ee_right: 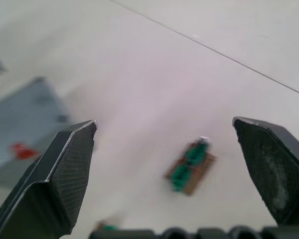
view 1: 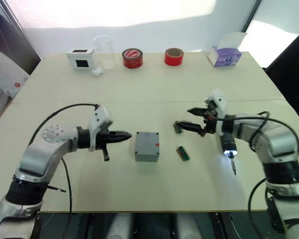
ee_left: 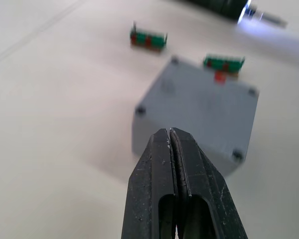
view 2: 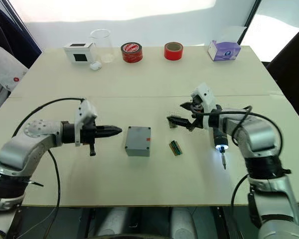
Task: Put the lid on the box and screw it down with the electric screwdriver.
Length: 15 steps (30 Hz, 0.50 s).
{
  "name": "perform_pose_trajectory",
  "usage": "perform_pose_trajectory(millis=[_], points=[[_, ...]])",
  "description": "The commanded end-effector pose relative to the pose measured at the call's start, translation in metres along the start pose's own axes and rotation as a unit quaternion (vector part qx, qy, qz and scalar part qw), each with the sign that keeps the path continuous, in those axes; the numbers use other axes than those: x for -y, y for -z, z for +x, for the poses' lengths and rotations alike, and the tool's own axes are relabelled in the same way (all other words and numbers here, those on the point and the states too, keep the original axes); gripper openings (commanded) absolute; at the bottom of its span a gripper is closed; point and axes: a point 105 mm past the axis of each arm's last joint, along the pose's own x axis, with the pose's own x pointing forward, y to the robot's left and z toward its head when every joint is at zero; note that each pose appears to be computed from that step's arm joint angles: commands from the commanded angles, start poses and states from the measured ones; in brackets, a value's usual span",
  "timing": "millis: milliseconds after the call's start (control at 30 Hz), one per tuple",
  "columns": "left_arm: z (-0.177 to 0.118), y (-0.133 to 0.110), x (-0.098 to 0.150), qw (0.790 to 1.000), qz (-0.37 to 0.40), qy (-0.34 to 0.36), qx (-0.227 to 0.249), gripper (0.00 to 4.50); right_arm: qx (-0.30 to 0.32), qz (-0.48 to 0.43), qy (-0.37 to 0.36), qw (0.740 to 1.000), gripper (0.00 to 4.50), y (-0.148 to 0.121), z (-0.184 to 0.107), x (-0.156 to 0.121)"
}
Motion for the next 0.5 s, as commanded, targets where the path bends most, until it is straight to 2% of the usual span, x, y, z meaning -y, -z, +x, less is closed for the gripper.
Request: perform_pose_trajectory(millis=[33, 100, 233, 500], points=[[-0.001, -0.010, 0.003, 1.000, 0.006, 0.004, 0.015, 0.00, 0.019, -0.033, 0.011, 0.999, 4.04, -0.006, 0.009, 0.005], [-0.001, -0.010, 0.003, 1.000, 0.006, 0.003, 0.014, 0.00, 0.019, -0.034, 0.009, 0.999, 3.50, -0.004, 0.013, 0.005], [-0.001, -0.009, 0.008, 1.000, 0.003, 0.004, 0.012, 0.00, 0.022, -0.035, 0.013, 0.999, 1.94, -0.003, 0.021, 0.007], [0.000, -0.009, 0.011, 1.000, 0.002, 0.000, 0.008, 0.00, 0.019, -0.038, 0.020, 0.999, 1.94, 0.000, 0.025, 0.011]])
